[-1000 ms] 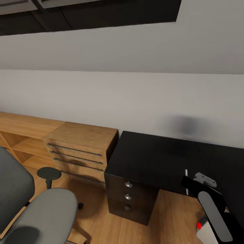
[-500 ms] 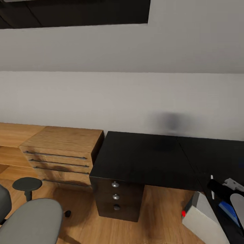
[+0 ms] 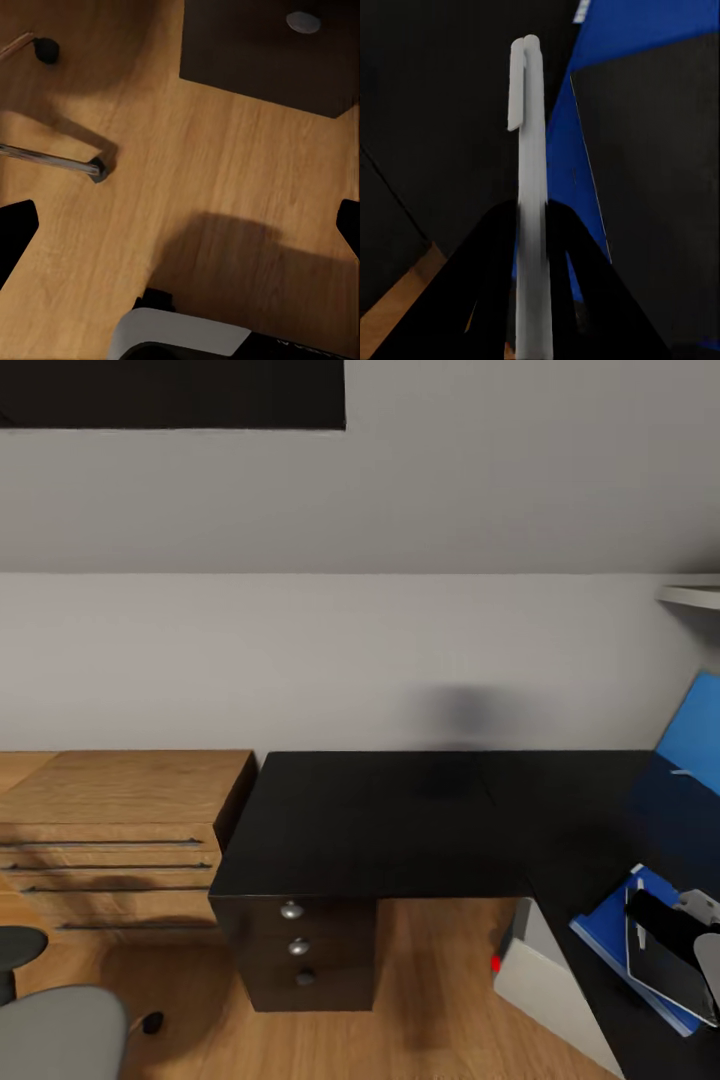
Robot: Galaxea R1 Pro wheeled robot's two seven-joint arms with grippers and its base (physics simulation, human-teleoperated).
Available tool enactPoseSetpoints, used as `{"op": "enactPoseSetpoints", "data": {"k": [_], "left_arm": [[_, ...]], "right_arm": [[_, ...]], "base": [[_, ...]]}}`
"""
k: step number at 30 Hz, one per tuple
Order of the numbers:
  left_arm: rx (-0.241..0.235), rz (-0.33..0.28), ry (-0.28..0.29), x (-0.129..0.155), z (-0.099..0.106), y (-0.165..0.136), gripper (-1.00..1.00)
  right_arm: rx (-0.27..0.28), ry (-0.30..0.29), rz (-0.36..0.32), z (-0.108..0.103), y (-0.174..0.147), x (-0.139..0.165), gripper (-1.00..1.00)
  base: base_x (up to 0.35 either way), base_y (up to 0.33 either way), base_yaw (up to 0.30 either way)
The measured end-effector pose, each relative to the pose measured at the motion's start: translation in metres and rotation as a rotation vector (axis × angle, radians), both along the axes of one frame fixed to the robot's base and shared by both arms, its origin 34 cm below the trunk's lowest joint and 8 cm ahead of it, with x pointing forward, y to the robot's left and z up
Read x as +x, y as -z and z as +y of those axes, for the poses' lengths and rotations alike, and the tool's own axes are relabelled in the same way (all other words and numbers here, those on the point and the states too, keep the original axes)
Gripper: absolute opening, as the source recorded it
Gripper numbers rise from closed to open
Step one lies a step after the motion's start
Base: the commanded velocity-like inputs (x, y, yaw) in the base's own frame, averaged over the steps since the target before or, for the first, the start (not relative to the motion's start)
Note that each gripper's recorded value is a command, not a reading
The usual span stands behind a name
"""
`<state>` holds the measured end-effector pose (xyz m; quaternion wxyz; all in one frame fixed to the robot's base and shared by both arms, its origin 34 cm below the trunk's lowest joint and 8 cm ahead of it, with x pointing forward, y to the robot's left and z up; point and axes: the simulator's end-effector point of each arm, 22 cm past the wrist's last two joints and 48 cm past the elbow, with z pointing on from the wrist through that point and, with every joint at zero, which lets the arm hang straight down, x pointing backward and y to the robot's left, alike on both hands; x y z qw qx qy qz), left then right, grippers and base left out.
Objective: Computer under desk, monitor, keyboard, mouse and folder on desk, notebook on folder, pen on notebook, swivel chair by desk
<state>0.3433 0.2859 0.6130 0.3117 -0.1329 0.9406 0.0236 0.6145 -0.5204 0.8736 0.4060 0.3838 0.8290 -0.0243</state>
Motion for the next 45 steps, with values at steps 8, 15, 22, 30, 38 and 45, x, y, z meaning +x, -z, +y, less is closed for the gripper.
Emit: {"op": "enactPoseSetpoints", "data": {"k": [8,15,22,30,38,45], "left_arm": [[-0.001,-0.003,-0.002,0.001,0.000,-0.001,1.00],[0.000,-0.008,-0.003,0.002,0.001,-0.002,1.00],[0.001,-0.009,-0.004,0.003,0.001,-0.002,1.00],[0.001,-0.009,-0.004,0.003,0.001,-0.002,1.00],[0.001,-0.010,-0.004,0.003,0.001,-0.002,1.00],[0.002,-0.012,-0.004,0.003,0.001,-0.002,1.00]], "right_arm": [[-0.061,0.005,0.027,-0.008,0.000,-0.004,-1.00],[-0.083,0.024,0.017,-0.012,0.002,-0.003,-1.00],[-0.076,0.024,0.039,-0.006,0.022,-0.004,-1.00],[-0.187,0.025,-0.043,-0.003,0.007,0.014,-1.00],[-0.208,0.020,0.030,-0.004,0.036,0.004,-1.00],[-0.202,0.049,0.074,-0.013,0.061,-0.006,-1.00]], "base": [[0.000,-0.033,-0.297],[0.000,-0.001,-0.149],[0.000,0.000,-0.007],[0.019,0.000,0.000],[0.171,0.000,0.000],[0.080,0.000,0.000]]}}
